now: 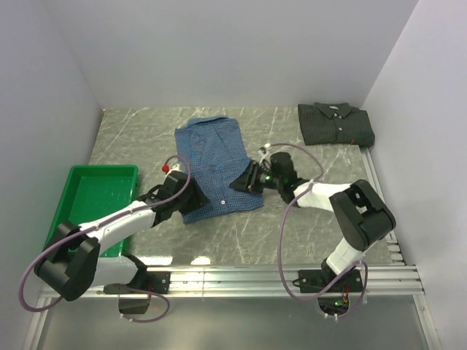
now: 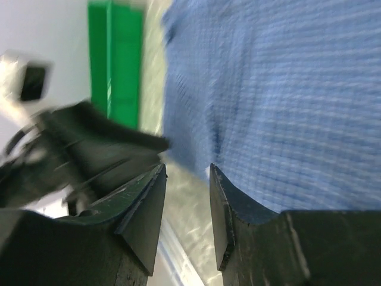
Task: Fold and stack the long sleeve shirts
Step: Fold the shirt
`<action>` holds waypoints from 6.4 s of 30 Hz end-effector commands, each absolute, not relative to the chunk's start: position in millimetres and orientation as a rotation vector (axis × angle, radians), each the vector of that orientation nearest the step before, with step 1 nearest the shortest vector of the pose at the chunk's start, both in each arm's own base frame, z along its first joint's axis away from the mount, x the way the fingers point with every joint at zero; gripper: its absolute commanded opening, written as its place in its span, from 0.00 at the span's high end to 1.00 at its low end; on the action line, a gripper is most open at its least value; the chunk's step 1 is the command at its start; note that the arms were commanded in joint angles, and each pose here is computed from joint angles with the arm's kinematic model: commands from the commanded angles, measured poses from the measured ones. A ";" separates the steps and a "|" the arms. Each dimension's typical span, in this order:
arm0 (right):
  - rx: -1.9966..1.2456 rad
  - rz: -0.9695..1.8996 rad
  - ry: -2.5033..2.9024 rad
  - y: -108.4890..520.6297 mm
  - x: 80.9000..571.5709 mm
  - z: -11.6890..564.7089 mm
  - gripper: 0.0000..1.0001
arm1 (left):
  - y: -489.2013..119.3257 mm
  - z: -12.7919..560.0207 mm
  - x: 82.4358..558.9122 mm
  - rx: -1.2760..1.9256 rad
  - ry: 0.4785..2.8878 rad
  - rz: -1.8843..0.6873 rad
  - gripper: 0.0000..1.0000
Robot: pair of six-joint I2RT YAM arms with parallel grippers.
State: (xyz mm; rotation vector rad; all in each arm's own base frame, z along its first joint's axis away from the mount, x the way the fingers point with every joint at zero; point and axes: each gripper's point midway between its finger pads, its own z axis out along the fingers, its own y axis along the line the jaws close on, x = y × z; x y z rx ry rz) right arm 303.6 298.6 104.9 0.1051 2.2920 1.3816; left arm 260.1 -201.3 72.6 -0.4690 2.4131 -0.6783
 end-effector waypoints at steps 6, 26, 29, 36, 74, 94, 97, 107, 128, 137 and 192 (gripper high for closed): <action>0.100 1.538 2.248 339.3 283.0 79.0 0.57 | -198.4 34.6 242.9 -0.501 2.531 -0.641 0.63; 0.354 1.322 2.358 233.9 288.9 17.0 0.60 | -167.9 7.9 215.5 -0.591 2.637 -0.518 0.67; 0.383 1.283 2.367 223.5 290.9 12.2 0.60 | -167.6 13.1 216.4 -0.566 2.627 -0.522 0.62; 0.291 1.091 2.375 208.9 303.1 39.5 0.60 | -166.1 72.4 243.3 -0.438 2.492 -0.508 0.39; 0.010 0.582 2.633 292.1 284.3 8.9 0.50 | -131.6 0.1 502.1 -0.481 2.507 -0.196 0.28; 0.101 0.322 2.664 155.4 386.2 38.2 0.50 | -159.2 -8.5 290.1 -0.877 2.632 -0.358 0.24; 0.094 0.316 2.627 152.8 394.1 55.7 0.50 | -161.3 12.5 284.4 -0.801 2.577 -0.302 0.22; 0.235 0.286 2.302 113.2 360.2 174.0 0.41 | -212.2 144.8 283.6 -0.356 2.259 -0.255 0.09; 0.652 0.318 2.082 31.9 250.8 185.4 0.00 | -435.2 89.4 180.6 0.833 2.091 -0.162 0.15; 0.696 0.403 2.076 40.1 247.1 171.4 0.02 | -445.0 55.1 178.2 0.927 2.085 -0.014 0.23; 0.848 1.214 2.179 161.4 298.4 29.8 0.37 | -449.5 130.0 174.6 0.591 2.230 -0.628 0.99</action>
